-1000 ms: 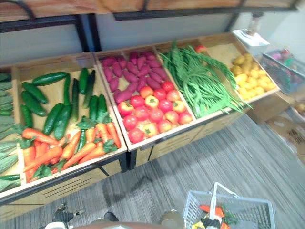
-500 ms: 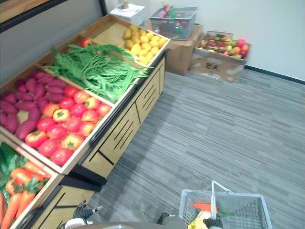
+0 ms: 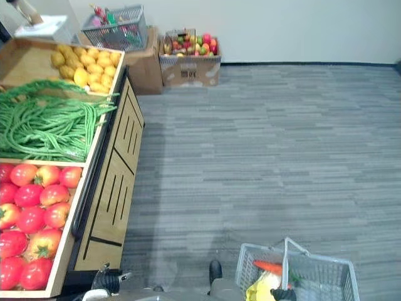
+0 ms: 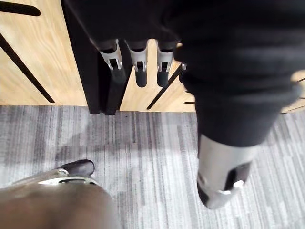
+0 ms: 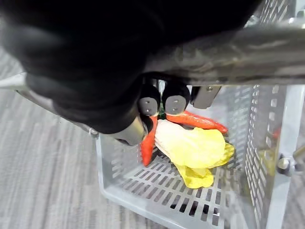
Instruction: Pick vegetable in the basket
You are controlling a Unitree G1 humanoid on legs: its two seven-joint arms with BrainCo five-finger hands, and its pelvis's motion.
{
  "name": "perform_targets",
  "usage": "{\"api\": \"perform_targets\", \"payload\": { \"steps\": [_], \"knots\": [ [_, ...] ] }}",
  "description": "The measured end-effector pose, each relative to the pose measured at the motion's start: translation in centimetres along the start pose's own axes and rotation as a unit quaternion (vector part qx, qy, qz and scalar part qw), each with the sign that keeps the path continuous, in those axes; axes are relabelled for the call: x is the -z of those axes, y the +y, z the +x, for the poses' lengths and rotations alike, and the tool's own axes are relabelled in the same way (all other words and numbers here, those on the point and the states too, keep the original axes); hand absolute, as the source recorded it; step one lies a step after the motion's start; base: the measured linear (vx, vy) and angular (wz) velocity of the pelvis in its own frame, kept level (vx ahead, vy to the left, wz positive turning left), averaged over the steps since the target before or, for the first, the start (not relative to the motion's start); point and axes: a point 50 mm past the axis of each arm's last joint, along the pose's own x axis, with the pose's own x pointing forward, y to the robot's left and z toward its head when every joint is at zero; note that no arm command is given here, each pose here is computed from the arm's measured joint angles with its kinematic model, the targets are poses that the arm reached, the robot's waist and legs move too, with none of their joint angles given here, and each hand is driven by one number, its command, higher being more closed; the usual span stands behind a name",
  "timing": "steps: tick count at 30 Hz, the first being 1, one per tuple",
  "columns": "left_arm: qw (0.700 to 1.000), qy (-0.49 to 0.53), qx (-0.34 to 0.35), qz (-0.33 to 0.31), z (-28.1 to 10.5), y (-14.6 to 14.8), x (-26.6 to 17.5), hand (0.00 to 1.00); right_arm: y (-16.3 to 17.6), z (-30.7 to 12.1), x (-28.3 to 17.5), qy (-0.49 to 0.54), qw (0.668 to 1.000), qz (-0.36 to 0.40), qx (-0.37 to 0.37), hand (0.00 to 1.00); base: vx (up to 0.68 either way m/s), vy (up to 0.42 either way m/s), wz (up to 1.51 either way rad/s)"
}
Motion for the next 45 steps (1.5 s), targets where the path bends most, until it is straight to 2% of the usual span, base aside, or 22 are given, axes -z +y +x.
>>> {"api": "perform_targets", "payload": {
  "steps": [5, 8, 23, 27, 34, 41, 45],
  "knots": [
    [1.000, -0.018, 0.008, 0.017, 0.3, -0.2, -1.0, 0.00, 0.2, -0.1, -0.2, -0.010, 1.000, 0.002, -0.001, 1.00, -0.04, 0.122, -0.51],
    [0.999, -0.028, 0.006, 0.025, 0.5, 0.2, -1.6, 0.00, 1.7, -0.4, -1.1, -0.035, 0.999, -0.015, -0.025, 1.00, -0.08, 0.006, -0.43],
    [1.000, -0.016, 0.017, 0.019, 0.6, 0.0, -1.2, 0.00, 3.3, -0.7, 0.1, -0.010, 0.998, -0.026, -0.056, 1.00, 0.02, -0.075, -0.18],
    [1.000, -0.005, 0.020, 0.012, 0.5, 0.0, -0.7, 0.00, 3.1, -0.9, 1.0, 0.003, 0.998, -0.027, -0.058, 1.00, 0.03, 0.075, -0.11],
    [0.998, 0.017, 0.022, -0.054, 0.4, -0.3, -0.1, 0.00, 1.4, -0.5, 0.9, 0.003, 0.998, -0.039, -0.044, 1.00, 0.03, 0.037, -0.27],
    [0.997, 0.020, 0.045, -0.063, 0.1, -1.8, -0.3, 0.00, 0.0, -0.3, 1.2, 0.006, 0.999, -0.038, -0.026, 1.00, 0.00, 0.049, -0.14],
    [0.997, 0.014, 0.053, -0.056, 0.1, -2.2, -0.6, 0.00, 0.4, -0.3, 0.9, -0.001, 0.999, -0.037, -0.032, 1.00, -0.10, 0.112, -0.34]
  ]
}}
